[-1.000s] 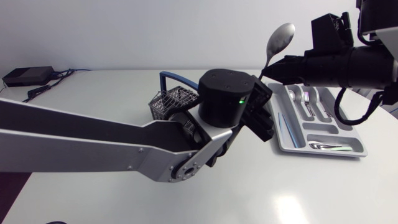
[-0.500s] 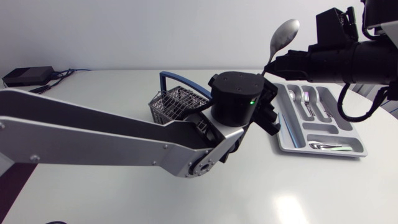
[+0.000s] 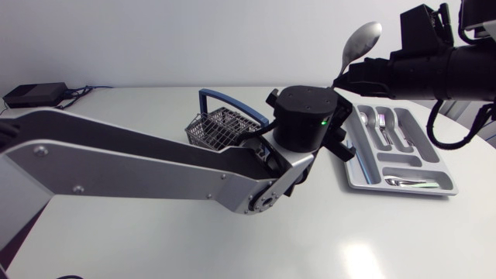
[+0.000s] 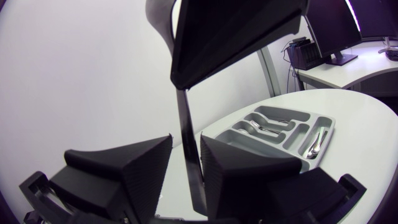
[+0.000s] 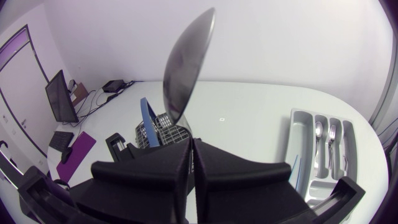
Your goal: Unload the cutlery basket into the drawer organizer.
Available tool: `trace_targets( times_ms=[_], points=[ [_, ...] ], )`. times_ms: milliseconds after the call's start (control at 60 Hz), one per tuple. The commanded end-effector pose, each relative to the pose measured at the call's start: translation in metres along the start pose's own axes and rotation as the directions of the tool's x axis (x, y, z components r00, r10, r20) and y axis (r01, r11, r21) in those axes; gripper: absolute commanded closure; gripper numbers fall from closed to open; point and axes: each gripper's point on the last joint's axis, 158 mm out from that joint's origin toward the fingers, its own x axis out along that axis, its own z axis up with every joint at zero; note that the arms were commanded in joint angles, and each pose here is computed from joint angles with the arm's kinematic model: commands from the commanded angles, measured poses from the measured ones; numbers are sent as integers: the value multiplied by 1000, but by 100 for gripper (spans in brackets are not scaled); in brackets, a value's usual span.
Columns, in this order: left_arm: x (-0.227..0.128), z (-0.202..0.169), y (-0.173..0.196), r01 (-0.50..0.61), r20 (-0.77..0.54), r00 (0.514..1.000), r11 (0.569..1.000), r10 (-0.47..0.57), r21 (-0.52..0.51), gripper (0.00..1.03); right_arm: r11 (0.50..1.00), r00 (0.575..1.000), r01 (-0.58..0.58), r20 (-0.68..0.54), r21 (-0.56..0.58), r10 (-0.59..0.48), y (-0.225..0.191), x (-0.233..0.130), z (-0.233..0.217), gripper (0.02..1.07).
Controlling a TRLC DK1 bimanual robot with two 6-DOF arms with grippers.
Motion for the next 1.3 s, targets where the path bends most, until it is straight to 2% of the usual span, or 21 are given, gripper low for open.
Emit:
trace_targets(
  times_ms=[0,67,350,767,950,1100,1217,1283],
  points=[
    [8,-2,6,-29,3,1000,999,30,-24,73,1000,999,7,46,18,-8,1,-12,18,101],
    [9,-5,5,-29,-1,1000,999,29,-18,79,1000,999,7,45,19,-8,1,-12,17,101],
    [7,-8,8,-1,-3,1000,1000,1,-15,83,1000,999,1,49,16,-2,2,-14,18,101],
    [-9,5,7,173,16,985,984,-173,-41,87,1000,998,5,67,-4,-5,3,-20,21,99],
    [-17,2,0,258,7,966,965,-258,-56,87,999,997,8,74,-35,-6,3,-23,18,72],
    [-20,-1,4,320,2,947,942,-321,-104,87,995,997,-45,57,-87,50,11,-25,7,51],
    [-21,1,9,377,7,924,908,-382,-183,87,989,993,-98,53,-114,105,14,-25,-2,48],
    [-20,3,13,401,5,911,884,-412,-240,87,987,993,-93,63,-133,102,9,-25,-7,48]
  ],
)
